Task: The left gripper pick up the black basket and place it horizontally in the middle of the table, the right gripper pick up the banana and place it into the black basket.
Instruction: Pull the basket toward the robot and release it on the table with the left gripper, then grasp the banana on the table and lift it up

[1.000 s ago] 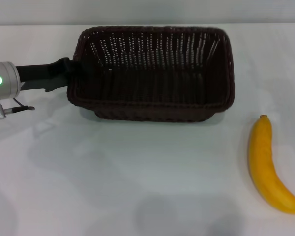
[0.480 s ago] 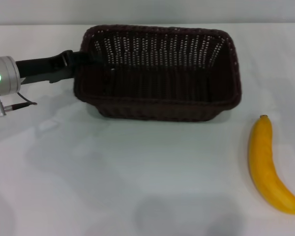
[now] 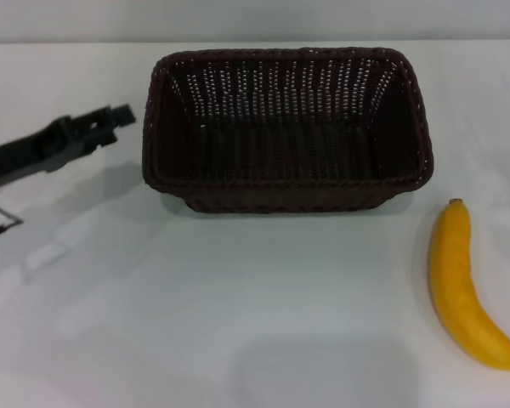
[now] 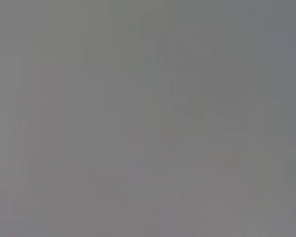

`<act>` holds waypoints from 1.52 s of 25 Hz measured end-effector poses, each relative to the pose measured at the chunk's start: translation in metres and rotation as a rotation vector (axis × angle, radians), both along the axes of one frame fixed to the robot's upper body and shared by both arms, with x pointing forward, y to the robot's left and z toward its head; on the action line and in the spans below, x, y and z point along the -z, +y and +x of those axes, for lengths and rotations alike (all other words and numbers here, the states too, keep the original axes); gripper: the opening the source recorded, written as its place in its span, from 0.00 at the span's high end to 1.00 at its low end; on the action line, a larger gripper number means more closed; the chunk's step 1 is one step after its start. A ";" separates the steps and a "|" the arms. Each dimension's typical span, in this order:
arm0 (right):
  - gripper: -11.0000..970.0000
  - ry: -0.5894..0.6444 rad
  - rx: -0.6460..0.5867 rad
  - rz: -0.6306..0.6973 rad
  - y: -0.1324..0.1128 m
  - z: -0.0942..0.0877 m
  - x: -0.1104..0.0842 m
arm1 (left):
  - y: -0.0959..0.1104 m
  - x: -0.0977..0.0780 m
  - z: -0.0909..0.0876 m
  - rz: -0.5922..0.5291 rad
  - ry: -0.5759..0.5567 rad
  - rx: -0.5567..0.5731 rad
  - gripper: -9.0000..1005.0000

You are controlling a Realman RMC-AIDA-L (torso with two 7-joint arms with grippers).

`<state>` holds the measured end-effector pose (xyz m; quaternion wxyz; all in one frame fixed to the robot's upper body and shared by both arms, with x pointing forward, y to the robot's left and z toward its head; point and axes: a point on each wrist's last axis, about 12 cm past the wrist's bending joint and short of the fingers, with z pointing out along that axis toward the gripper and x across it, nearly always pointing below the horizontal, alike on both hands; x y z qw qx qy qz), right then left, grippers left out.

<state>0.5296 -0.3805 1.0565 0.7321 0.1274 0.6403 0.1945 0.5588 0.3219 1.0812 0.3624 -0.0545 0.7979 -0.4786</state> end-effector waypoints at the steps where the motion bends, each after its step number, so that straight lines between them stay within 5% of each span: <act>1: 0.13 0.001 -0.015 0.024 -0.002 -0.002 -0.001 | 0.003 0.002 -0.005 0.004 -0.011 0.001 0.30; 6: 0.13 0.068 -0.210 0.179 -0.031 -0.012 -0.026 | 0.014 0.008 -0.032 -0.004 -0.167 -0.024 0.30; 14: 0.13 0.437 -0.505 0.020 -0.038 0.005 -0.083 | 0.037 0.026 -0.080 0.029 -0.464 -0.337 0.30; 20: 0.13 0.697 -0.533 -0.237 -0.001 0.005 -0.123 | 0.036 0.054 -0.101 0.113 -0.508 -0.528 0.30; 29: 0.14 0.968 -0.539 -0.550 0.088 -0.005 -0.168 | 0.036 0.064 -0.095 0.228 -0.494 -0.607 0.30; 34: 0.15 1.047 -0.598 -0.646 0.142 -0.013 -0.167 | 0.034 0.063 -0.087 0.236 -0.500 -0.606 0.25; 37: 0.16 1.047 -0.598 -0.646 0.142 -0.013 -0.167 | 0.034 0.063 -0.085 0.239 -0.497 -0.605 0.17; 38: 0.16 1.123 -0.642 -0.701 0.168 -0.015 -0.149 | 0.031 0.062 -0.078 0.248 -0.498 -0.602 0.16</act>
